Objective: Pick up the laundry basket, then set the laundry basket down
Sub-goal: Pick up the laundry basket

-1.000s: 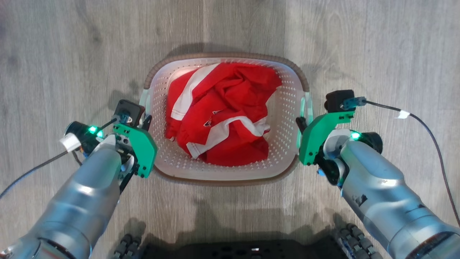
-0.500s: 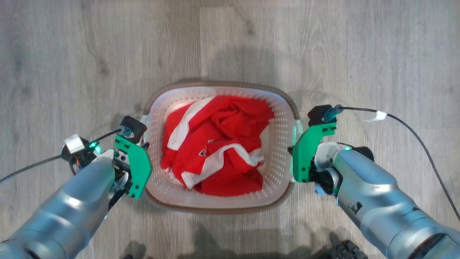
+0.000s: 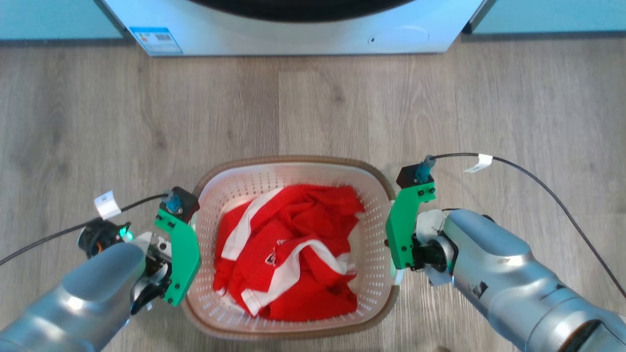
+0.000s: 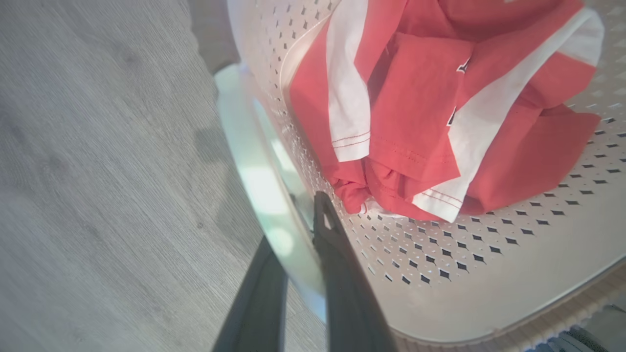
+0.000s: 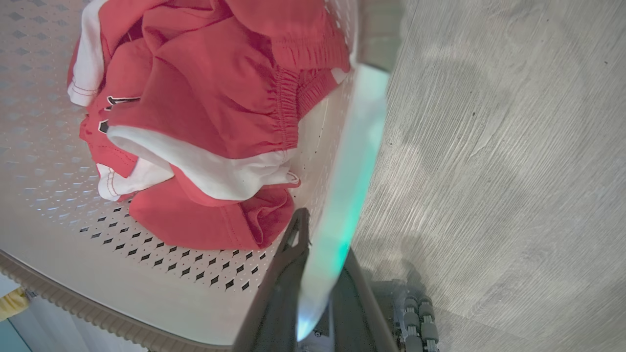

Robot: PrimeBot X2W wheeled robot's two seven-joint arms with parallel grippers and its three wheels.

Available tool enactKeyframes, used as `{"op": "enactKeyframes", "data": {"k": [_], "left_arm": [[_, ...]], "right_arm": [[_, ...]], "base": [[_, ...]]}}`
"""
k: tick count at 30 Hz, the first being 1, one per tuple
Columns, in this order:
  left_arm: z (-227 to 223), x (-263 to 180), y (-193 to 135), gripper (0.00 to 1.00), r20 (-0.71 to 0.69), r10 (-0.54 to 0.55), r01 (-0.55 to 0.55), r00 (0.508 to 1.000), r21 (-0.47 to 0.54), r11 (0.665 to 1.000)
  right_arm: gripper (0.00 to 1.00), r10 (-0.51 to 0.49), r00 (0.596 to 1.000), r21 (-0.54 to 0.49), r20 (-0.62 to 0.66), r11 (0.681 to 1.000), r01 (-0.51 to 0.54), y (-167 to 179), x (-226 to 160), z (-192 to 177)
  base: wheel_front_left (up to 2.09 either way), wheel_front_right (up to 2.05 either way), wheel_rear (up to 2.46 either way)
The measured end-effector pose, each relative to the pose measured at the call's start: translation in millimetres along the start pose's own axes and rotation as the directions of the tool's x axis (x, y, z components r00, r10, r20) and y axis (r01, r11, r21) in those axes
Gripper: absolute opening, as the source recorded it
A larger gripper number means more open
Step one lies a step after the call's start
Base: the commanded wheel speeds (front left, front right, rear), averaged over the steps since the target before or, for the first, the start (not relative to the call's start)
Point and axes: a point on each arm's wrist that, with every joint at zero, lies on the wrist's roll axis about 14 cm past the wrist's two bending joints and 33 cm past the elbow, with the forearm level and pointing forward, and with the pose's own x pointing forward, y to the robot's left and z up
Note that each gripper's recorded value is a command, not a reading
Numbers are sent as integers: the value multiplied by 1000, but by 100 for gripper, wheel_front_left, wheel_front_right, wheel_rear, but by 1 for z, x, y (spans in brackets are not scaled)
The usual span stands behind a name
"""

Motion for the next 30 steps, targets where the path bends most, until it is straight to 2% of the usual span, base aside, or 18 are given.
{"op": "enactKeyframes", "data": {"k": [7, 14, 30], "left_arm": [[-8, -23, -8, 0, -39, -2, 3, 999, 2, 1000], [-20, -42, -19, 0, -60, -1, 2, 998, 22, 1000], [-41, -71, -45, 0, -55, 7, -5, 998, 21, 1000]], "right_arm": [[0, 17, 1000, -23, -15, 1000, -17, 15, -19, 2], [0, 4, 1000, -108, -23, 994, -6, 31, -36, -7], [0, 3, 1000, -148, -16, 989, -5, 55, -63, -31]], "base": [[0, 0, 0], [0, 0, 0], [0, 0, 0]]}}
